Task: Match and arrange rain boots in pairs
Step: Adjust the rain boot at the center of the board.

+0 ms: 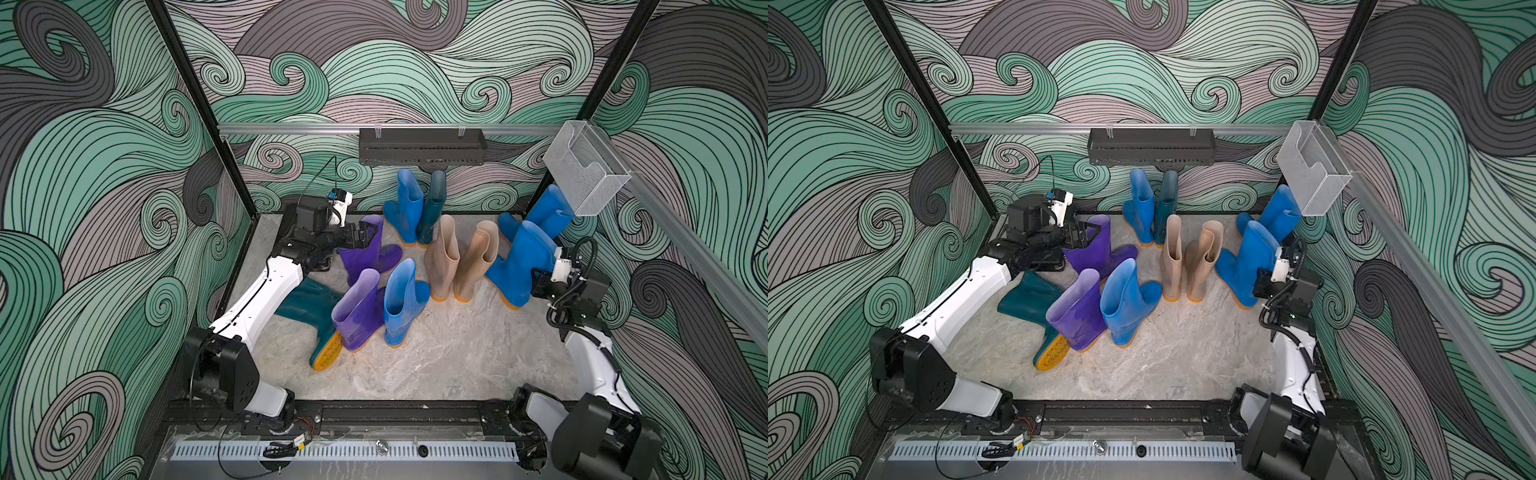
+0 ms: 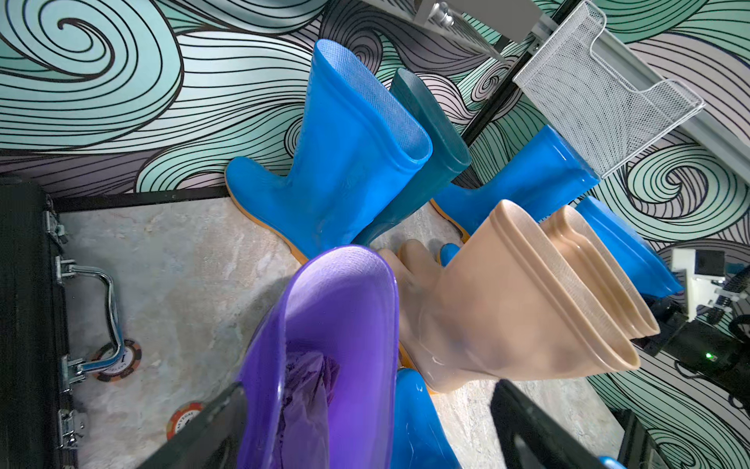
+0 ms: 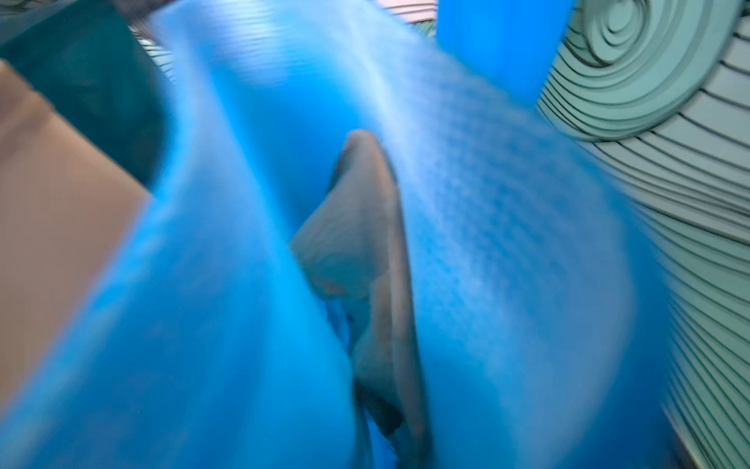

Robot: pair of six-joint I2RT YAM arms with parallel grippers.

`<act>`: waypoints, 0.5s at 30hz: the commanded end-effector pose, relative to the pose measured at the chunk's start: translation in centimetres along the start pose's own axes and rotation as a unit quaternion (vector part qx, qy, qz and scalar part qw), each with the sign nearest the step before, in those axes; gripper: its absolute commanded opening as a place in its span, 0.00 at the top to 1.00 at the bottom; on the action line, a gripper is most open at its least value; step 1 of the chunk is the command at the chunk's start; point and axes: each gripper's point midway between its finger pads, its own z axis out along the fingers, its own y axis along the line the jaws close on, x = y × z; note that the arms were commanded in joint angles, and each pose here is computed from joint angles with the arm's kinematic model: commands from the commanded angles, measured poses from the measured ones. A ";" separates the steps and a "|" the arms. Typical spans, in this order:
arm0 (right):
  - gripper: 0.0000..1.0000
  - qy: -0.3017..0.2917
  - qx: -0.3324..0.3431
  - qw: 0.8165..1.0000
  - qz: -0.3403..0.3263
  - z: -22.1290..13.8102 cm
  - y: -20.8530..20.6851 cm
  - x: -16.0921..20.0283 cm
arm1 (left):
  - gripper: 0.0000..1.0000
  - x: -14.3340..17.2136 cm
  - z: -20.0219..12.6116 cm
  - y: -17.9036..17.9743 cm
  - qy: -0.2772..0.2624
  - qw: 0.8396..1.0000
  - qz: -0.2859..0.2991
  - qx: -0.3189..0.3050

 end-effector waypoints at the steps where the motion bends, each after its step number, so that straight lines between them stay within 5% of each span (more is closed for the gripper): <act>1: 1.00 -0.045 -0.055 0.997 0.022 -0.7 3.1 -2.9 | 0.05 -1.7 0.0 -1.8 -0.011 1.000 0.003 0.024; 5: 1.00 -0.060 -0.027 0.995 0.080 -1.1 4.4 -2.3 | 0.05 -2.0 0.0 -2.1 -0.012 1.000 0.004 0.021; 8: 1.00 -0.068 -0.006 0.997 0.027 -0.9 6.5 -1.7 | 0.05 -2.1 -0.1 -2.2 -0.012 1.000 0.001 0.020; 15: 1.00 -0.089 0.021 0.994 0.060 1.0 7.3 -0.5 | 0.05 -2.7 -0.1 -2.4 -0.007 1.000 -0.005 0.013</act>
